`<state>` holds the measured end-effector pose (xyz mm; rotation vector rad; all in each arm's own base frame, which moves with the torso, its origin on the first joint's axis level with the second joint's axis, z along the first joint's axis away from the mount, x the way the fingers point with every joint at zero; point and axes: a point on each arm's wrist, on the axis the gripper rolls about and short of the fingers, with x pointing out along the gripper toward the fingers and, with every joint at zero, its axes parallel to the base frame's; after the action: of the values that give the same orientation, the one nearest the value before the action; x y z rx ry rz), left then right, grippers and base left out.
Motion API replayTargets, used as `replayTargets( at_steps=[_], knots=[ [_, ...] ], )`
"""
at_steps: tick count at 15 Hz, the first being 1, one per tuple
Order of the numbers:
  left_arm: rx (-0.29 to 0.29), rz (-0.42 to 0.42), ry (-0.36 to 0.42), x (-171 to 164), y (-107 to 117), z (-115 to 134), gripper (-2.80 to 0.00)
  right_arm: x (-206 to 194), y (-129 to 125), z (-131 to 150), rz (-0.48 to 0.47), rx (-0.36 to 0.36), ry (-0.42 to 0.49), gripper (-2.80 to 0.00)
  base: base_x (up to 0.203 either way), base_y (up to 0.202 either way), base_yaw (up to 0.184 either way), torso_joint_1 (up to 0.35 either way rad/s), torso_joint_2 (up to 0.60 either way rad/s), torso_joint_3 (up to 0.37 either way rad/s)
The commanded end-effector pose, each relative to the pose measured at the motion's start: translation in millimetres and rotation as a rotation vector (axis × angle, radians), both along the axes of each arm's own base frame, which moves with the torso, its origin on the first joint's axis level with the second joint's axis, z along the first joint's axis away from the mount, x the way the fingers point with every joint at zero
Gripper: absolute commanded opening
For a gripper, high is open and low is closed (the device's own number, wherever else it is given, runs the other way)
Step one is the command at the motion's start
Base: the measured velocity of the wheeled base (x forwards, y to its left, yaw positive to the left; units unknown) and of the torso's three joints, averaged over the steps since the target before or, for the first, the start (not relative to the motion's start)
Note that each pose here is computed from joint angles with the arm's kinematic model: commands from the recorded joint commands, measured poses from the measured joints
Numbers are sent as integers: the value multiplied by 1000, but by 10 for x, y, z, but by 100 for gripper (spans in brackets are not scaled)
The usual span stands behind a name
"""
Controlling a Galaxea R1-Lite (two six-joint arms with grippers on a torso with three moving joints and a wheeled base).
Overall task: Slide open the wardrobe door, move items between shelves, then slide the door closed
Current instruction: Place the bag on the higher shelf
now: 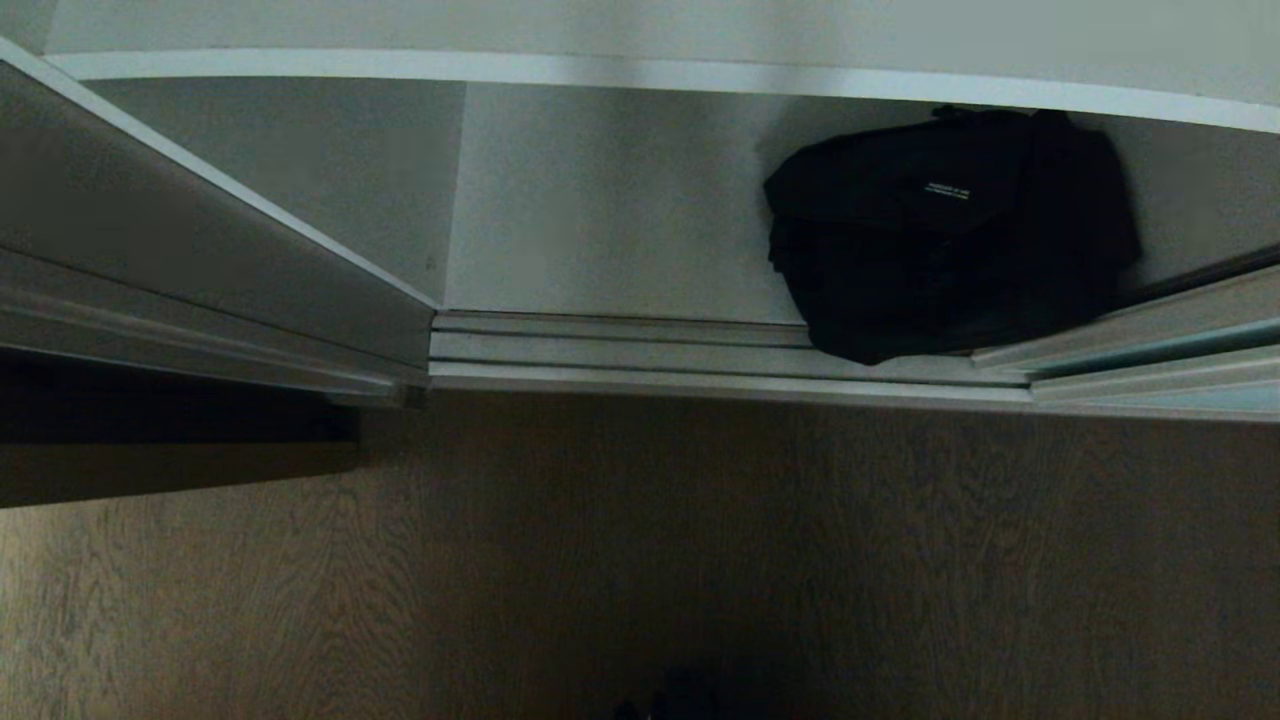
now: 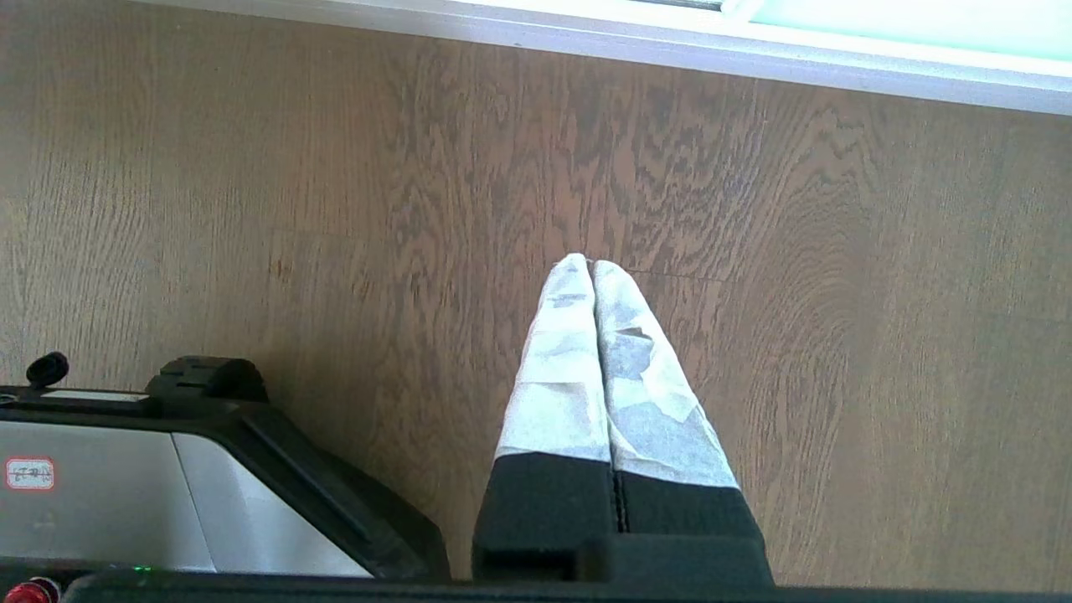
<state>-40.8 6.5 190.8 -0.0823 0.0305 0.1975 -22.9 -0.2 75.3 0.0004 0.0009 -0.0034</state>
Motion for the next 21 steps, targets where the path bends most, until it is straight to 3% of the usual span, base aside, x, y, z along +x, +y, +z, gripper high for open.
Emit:
replayTargets(
  at_steps=[1,4,6,8,11,14,15,16,17,19,20,21],
  knots=[
    [3,30,-51,-186,-17,-263,-280,-2,0,0,0,0,-2,-280,0,0,0,0,0,0],
    [56,-60,25,-136,-36,-686,-280,-2,0,0,0,0,-2,-280,0,0,0,0,0,0],
    [71,-84,34,-126,-41,-721,-280,-2,0,0,0,0,-2,-280,0,0,0,0,0,0],
    [92,-255,91,-60,-78,-872,-280,-2,0,0,0,0,-2,-280,0,0,0,0,0,0],
    [149,-353,116,-16,-98,-969,-280,-1,0,-4,0,0,-1,-280,0,0,0,0,0,0],
    [298,-399,74,-13,-107,-928,-280,-2,0,0,0,0,-2,-280,0,0,0,0,0,0],
    [373,-418,58,9,-111,-949,-280,-2,0,0,0,0,-2,-280,0,0,0,0,0,0],
    [397,-421,34,27,-113,-953,-280,-2,0,0,0,0,-2,-280,0,0,0,0,0,0],
    [342,-414,28,35,-112,-957,-280,-2,0,0,0,0,-2,-280,0,0,0,0,0,0],
    [319,-409,26,39,-111,-960,-280,-2,0,0,0,0,-2,-280,0,0,0,0,0,0],
    [279,-384,33,42,-106,-967,-280,-1,0,-4,0,0,-1,-280,0,0,0,0,0,0],
    [162,-352,40,46,-99,-976,-280,-2,0,0,0,0,-2,-280,0,0,0,0,0,0]
  ],
)
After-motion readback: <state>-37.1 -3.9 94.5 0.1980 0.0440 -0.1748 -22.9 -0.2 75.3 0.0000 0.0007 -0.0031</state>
